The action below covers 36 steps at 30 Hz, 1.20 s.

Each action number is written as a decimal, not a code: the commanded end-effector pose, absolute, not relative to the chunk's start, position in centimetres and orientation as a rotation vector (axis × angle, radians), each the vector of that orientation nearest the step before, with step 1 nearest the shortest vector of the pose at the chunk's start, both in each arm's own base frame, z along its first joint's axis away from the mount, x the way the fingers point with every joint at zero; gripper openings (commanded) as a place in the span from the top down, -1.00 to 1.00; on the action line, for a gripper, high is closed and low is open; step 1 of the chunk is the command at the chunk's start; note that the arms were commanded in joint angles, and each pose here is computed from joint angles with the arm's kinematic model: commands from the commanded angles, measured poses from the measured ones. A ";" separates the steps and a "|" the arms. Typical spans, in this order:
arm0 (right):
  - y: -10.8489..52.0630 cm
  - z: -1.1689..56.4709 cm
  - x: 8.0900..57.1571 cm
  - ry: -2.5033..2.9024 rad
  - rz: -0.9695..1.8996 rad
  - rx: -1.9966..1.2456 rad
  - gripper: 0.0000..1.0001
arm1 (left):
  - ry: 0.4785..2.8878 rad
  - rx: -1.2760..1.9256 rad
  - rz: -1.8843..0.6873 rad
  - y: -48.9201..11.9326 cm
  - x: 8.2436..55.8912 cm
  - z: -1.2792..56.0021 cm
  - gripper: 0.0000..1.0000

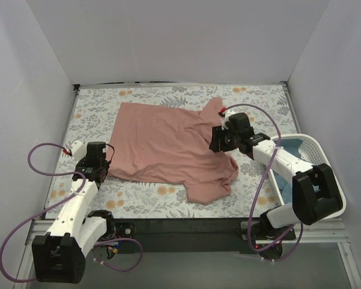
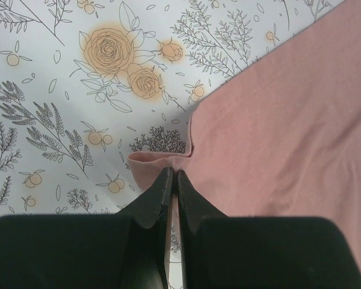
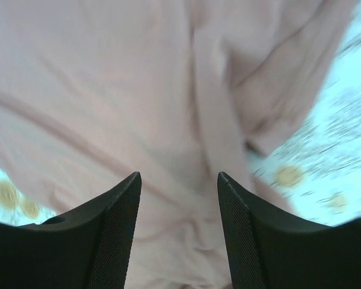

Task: Fold and stack the t-shirts
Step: Flatten the tshirt out

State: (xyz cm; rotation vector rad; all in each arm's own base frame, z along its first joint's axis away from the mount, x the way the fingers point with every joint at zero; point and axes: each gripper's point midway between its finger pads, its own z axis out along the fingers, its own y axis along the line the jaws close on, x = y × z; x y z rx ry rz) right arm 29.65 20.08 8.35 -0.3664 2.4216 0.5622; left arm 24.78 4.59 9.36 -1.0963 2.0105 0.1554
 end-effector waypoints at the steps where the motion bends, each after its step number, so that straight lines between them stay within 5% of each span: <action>1: 18.2 12.7 35.1 2.297 0.438 -0.310 -0.20 | 1.978 -1.070 0.182 5.2 25.7 10.4 0.96; 18: 19.6 4.8 45.5 2.442 0.488 -0.198 -0.10 | 2.003 -1.017 0.185 5.0 27.2 9.7 0.95; 22: 18.1 3.5 48.2 2.451 0.472 -0.128 0.39 | 2.007 -1.016 0.161 4.6 29.2 9.5 0.95; 23: 17.3 3.4 49.7 2.439 0.468 -0.102 0.68 | 1.980 -1.013 0.134 4.5 30.5 10.4 0.95; 26: 15.1 4.5 53.2 2.390 0.458 -0.031 0.97 | 1.981 -1.003 0.107 4.0 33.7 10.8 0.94; 33: 9.1 10.9 60.4 2.217 0.441 0.092 0.97 | 1.974 -0.964 0.078 3.5 38.5 13.1 0.91; 36: 9.2 14.8 61.8 2.148 0.451 0.017 0.31 | 1.972 -0.969 0.131 4.3 36.9 12.9 0.86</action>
